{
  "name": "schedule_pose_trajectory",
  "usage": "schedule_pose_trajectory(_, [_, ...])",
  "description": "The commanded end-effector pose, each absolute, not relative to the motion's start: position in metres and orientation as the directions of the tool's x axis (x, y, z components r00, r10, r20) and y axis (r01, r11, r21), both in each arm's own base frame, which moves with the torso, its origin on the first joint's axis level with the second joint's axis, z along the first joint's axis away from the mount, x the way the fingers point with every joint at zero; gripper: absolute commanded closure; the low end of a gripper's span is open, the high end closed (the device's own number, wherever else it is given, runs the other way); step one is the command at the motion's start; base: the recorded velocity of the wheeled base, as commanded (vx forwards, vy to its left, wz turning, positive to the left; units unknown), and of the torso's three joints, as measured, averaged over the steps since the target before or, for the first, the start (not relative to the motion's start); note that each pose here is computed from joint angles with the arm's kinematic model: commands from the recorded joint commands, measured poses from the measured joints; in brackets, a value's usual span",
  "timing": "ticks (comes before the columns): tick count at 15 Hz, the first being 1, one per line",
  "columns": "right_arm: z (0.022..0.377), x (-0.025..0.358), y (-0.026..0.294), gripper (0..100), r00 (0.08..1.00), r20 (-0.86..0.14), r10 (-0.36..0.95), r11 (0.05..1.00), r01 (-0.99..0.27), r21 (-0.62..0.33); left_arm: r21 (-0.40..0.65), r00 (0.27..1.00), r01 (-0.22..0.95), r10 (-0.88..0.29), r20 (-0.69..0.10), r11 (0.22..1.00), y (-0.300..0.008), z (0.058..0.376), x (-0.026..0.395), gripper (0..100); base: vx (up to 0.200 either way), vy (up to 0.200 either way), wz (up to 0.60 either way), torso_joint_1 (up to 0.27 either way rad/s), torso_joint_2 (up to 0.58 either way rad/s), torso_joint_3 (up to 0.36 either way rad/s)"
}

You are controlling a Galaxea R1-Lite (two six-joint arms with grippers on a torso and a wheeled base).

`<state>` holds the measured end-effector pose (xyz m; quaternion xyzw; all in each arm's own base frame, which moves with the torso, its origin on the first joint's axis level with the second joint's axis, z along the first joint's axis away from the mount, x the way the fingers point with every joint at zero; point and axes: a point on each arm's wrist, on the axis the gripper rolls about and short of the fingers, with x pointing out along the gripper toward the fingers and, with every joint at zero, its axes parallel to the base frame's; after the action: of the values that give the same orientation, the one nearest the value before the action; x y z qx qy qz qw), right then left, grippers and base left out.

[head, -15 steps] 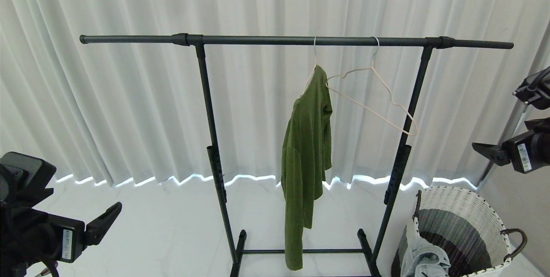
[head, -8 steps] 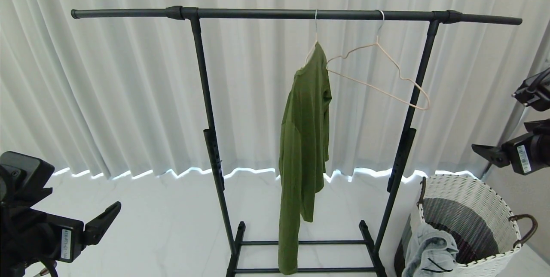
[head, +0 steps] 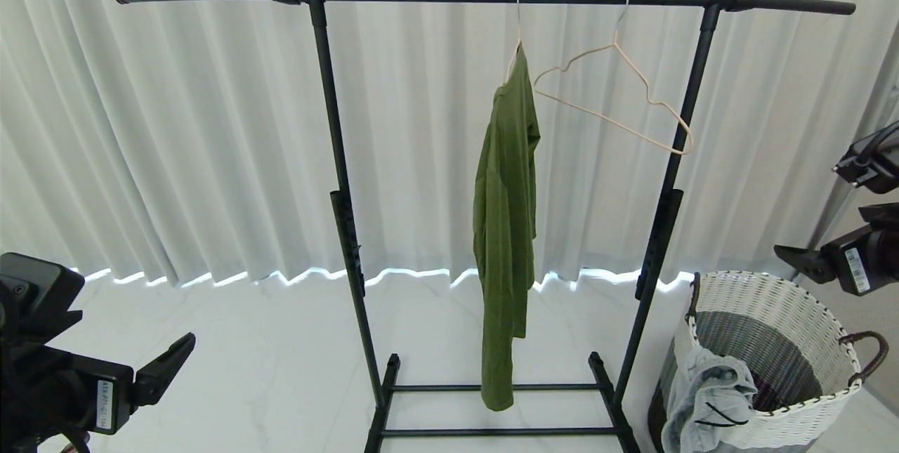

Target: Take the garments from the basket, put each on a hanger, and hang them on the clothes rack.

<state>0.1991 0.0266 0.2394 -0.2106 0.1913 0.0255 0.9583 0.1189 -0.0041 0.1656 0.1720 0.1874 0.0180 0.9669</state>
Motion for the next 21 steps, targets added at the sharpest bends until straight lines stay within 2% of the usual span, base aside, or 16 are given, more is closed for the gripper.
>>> schedule_pose_trajectory(1, [0.229,0.198,0.026,0,0.919,-0.392,-0.036,0.902,-0.139,-0.409,0.342,0.928,0.031,0.099,-0.358,0.939,-0.004,0.164,0.118,0,0.0,0.0,0.0,-0.032,0.12,0.046])
schedule_pose_trajectory(4, [0.218,0.195,0.025,0,0.914,-0.403,-0.036,0.878,-0.164,-0.45,0.347,0.927,0.035,0.099,-0.361,0.937,-0.004,0.162,0.114,0,0.0,0.0,0.0,-0.006,0.11,0.041])
schedule_pose_trajectory(13, [0.213,0.192,0.024,0,0.908,-0.417,-0.041,0.877,-0.167,-0.45,0.352,0.928,0.043,0.094,-0.361,0.935,-0.004,0.154,0.103,0,0.0,0.0,0.0,0.001,0.01,0.004])
schedule_pose_trajectory(21, [0.213,0.192,0.024,0,0.907,-0.419,-0.041,0.877,-0.168,-0.45,0.352,0.928,0.043,0.094,-0.361,0.935,-0.004,0.154,0.104,0,0.0,-0.2,0.0,0.002,0.0,0.002])
